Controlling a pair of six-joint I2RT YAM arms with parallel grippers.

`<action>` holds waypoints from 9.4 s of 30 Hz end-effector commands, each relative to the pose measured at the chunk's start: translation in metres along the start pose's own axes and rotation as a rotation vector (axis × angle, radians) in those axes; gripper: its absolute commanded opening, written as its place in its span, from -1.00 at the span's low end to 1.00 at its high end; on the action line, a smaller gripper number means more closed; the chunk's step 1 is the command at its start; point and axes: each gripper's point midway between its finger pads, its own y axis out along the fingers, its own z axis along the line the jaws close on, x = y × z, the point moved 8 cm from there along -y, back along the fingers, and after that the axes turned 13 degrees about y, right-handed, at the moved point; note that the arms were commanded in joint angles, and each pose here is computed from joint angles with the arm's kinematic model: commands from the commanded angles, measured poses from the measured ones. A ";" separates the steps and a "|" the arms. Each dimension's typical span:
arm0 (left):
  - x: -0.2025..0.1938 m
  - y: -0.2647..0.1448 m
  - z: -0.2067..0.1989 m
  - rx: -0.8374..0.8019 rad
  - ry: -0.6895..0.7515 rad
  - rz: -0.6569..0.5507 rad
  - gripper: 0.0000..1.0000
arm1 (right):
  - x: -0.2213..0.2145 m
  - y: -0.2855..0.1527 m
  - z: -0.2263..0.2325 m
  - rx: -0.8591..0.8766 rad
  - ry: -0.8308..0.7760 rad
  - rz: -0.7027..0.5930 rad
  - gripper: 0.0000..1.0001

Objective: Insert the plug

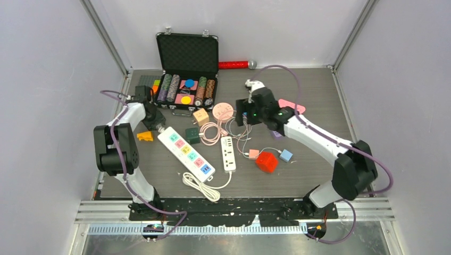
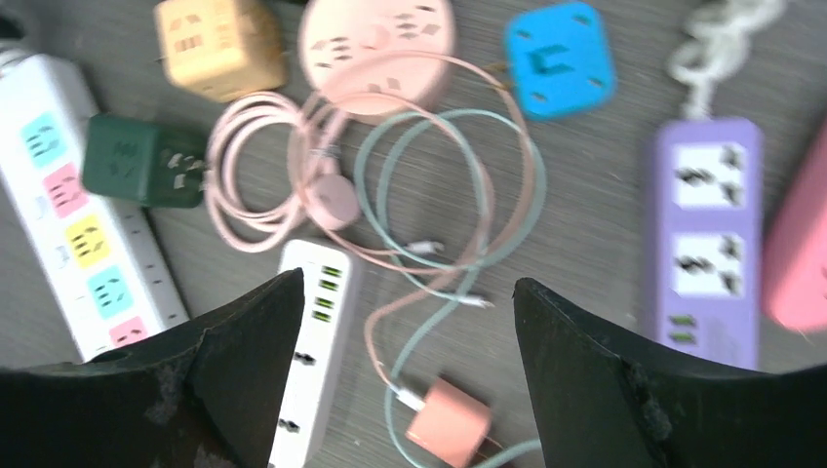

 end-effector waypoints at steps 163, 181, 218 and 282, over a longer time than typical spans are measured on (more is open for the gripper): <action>-0.085 -0.283 -0.113 -1.235 0.878 -1.081 -0.70 | 0.050 -0.099 0.158 0.869 0.505 0.336 -0.19; -0.081 -0.265 -0.121 -1.119 0.847 -0.680 0.70 | 0.049 -0.087 0.159 0.778 0.340 0.134 -0.53; -0.091 -0.151 -0.052 -0.689 1.226 -0.481 -1.00 | 0.063 -0.065 0.076 0.362 0.409 -0.019 0.93; -0.062 -0.059 -0.004 -0.575 1.110 -0.276 -1.00 | 0.052 -0.011 0.051 0.211 0.381 0.114 0.95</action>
